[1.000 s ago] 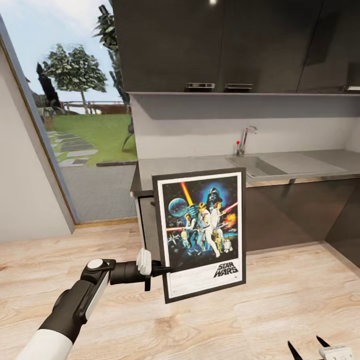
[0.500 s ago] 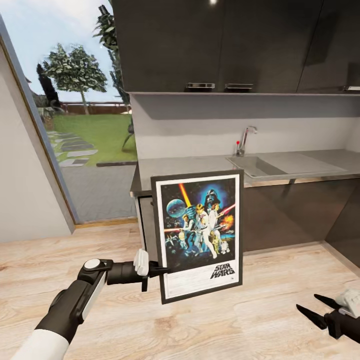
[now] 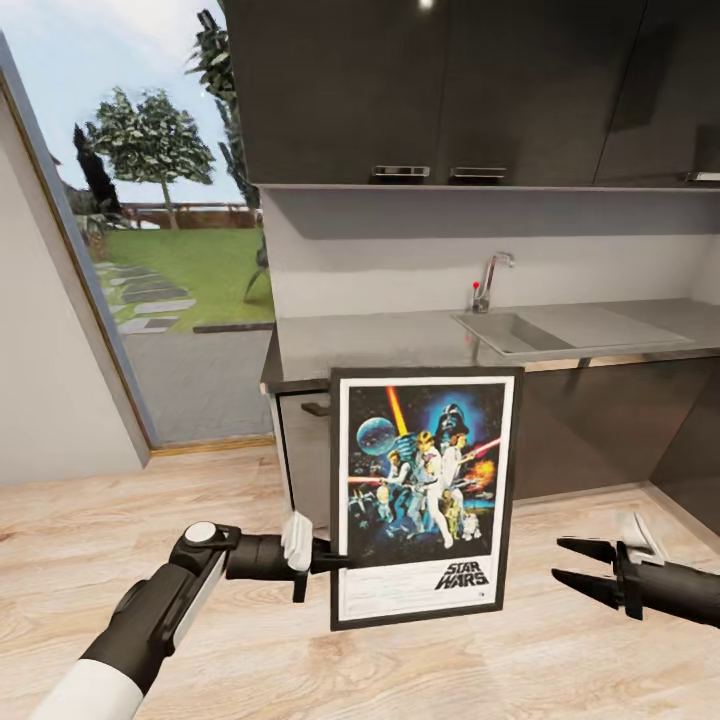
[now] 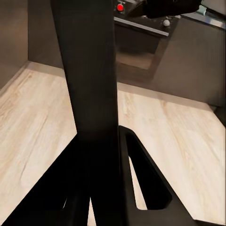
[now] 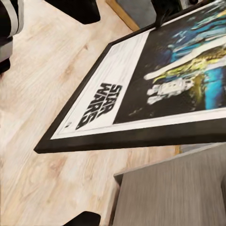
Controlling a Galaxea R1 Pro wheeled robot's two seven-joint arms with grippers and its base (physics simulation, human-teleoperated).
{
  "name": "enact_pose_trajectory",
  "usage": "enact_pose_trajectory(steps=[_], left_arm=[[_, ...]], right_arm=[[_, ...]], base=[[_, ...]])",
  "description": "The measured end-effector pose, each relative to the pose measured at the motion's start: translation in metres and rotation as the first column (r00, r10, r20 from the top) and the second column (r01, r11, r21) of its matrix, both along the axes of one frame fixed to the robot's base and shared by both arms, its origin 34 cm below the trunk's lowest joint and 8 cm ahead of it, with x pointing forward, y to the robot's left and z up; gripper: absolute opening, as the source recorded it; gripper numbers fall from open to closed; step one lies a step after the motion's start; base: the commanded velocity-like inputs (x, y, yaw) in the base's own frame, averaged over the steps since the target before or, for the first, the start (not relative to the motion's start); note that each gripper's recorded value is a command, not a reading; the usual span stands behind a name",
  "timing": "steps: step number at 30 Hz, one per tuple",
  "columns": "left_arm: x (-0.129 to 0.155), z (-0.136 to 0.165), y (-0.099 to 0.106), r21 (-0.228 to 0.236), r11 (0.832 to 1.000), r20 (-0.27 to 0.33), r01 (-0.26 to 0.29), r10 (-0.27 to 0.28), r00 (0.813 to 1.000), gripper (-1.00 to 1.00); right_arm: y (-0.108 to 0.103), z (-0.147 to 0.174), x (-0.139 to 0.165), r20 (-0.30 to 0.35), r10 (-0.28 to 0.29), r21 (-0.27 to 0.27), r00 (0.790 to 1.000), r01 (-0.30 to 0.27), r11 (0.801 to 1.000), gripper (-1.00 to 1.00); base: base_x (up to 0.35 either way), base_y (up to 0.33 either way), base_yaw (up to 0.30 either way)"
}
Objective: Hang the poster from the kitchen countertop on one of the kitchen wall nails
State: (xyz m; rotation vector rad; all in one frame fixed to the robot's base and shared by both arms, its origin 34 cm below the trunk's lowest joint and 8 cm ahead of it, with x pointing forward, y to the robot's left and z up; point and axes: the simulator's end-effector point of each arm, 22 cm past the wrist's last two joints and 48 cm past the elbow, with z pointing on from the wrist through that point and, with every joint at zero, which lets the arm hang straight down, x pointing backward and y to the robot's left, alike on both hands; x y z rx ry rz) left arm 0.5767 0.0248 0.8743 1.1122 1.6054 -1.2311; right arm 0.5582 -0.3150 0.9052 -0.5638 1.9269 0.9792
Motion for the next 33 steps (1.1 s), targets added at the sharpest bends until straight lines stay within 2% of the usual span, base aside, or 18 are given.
enact_pose_trajectory(steps=[4,12,20,33], left_arm=[[-0.003,-0.002,-0.003,0.005,1.0,-0.001,0.012,-0.012,1.0,-1.0],[-0.007,-0.004,-0.006,0.011,1.0,-0.004,0.026,-0.026,1.0,-1.0],[-0.014,-0.006,-0.012,0.021,0.998,-0.004,0.052,-0.052,0.999,-1.0],[-0.015,-0.006,-0.013,0.021,0.998,-0.004,0.053,-0.053,0.999,-1.0]], right_arm=[[0.019,-0.008,-0.006,-0.029,0.062,0.005,0.998,-0.062,0.998,1.0],[0.042,-0.019,-0.014,-0.059,0.132,0.003,0.99,-0.132,0.991,1.0],[0.044,-0.02,-0.015,-0.062,0.14,0.003,0.988,-0.14,0.99,1.0],[0.04,-0.025,-0.014,-0.078,0.126,0.012,0.989,-0.126,0.992,1.0]], base=[[0.0,0.0,0.0],[0.0,0.0,0.0],[0.0,0.0,0.0],[0.0,0.0,0.0]])
